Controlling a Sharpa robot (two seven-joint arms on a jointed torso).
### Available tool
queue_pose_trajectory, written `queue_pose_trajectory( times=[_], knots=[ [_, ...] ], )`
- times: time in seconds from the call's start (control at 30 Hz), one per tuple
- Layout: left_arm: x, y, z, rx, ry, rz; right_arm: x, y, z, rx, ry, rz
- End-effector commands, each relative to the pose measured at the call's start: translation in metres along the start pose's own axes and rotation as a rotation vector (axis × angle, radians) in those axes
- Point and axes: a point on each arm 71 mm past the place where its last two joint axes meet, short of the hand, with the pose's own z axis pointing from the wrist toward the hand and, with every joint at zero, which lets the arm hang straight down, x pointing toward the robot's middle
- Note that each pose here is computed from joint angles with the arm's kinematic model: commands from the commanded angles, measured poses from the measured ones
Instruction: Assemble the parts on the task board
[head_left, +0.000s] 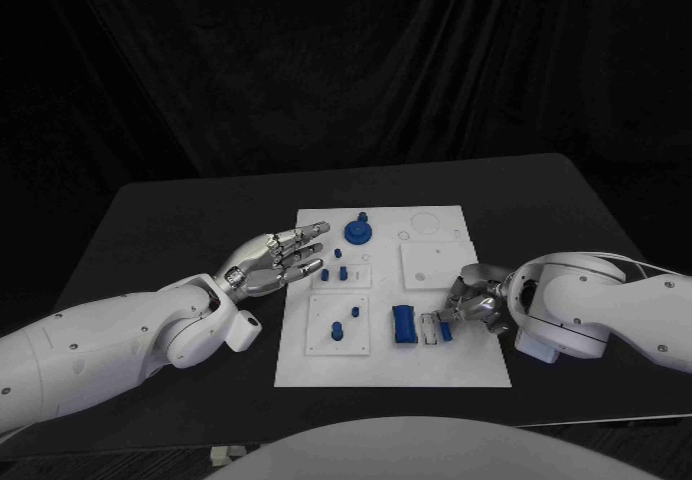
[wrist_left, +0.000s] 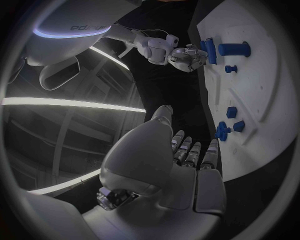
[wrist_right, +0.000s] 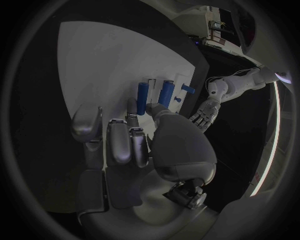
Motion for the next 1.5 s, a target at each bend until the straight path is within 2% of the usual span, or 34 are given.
queue_pose_trajectory(
  times=[0.03,0.9,1.5],
  knots=[
    [0.0013,-0.0051,-0.0004,0.071,0.008,-0.012,0.0017,0.0000,0.0009,0.005,-0.026,0.033],
    [0.0014,-0.0034,-0.0001,0.052,0.016,-0.018,0.0094,0.0061,-0.0022,-0.014,-0.007,0.049],
    [0.0016,-0.0026,-0.0002,0.041,0.022,-0.023,0.0112,0.0076,0.0026,-0.009,0.015,0.037]
  ],
)
